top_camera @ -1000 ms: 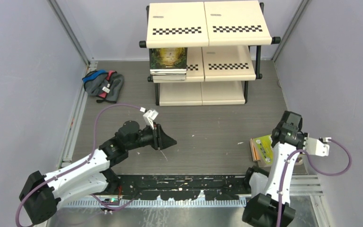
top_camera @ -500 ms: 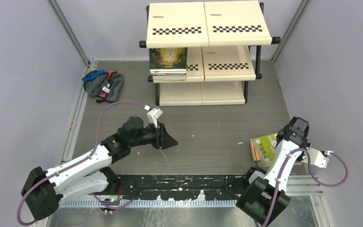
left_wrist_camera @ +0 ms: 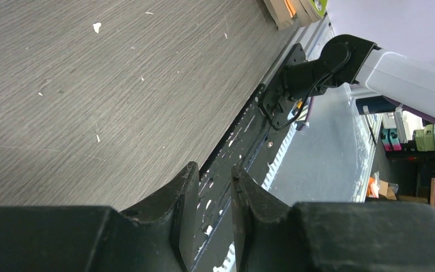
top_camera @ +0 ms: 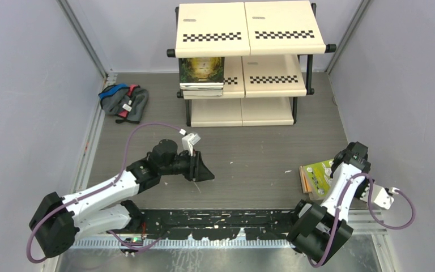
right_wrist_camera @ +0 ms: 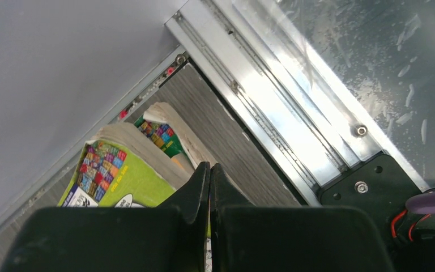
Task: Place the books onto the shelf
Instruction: Move the book to the center of the board.
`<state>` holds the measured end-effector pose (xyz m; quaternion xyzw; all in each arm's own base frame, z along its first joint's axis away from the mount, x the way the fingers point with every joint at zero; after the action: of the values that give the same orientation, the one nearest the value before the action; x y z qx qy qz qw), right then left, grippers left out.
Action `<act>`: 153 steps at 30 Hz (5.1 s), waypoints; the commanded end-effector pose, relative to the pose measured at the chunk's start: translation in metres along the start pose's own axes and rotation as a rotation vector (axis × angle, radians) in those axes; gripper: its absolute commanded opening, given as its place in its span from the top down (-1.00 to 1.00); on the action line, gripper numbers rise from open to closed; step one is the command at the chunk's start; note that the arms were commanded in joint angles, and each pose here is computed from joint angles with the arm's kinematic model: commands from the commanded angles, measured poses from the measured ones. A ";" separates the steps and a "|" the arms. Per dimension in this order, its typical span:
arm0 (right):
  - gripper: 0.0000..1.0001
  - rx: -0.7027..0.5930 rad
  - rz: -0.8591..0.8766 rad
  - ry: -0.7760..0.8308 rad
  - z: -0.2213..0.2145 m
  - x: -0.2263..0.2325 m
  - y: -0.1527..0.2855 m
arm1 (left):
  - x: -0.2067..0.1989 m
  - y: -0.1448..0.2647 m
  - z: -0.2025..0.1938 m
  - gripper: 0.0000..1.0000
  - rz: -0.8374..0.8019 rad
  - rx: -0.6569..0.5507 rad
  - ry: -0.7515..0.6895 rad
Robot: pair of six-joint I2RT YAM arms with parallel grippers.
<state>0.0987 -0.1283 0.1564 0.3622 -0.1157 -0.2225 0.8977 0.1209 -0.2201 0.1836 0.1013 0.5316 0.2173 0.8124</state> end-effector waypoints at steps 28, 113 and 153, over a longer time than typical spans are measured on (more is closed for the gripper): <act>0.99 0.255 -0.056 -0.258 -0.056 0.019 -0.079 | -0.005 -0.006 0.004 0.52 -0.040 -0.013 0.011; 0.98 0.377 0.536 0.442 -0.207 0.086 0.090 | 0.016 -0.026 -0.003 -0.03 -0.009 -0.287 0.059; 0.98 0.405 0.694 0.585 -0.239 0.061 0.122 | 0.021 -0.141 0.020 -0.80 -0.333 -0.380 0.243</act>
<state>0.2941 0.0564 0.0808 0.4973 -0.0593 0.2182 0.8376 0.1777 -0.3210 0.1122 -0.1448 0.5892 0.2086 0.7671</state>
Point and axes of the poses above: each gripper's point midway between its finger pads, its own y axis back along the fingers, its own x axis along the line the jaws close on, z = x × y, the point moved 8 cm from there along y, back along the fingers, and after that the axes turned 14 degrees about y, right-handed, at the moved point
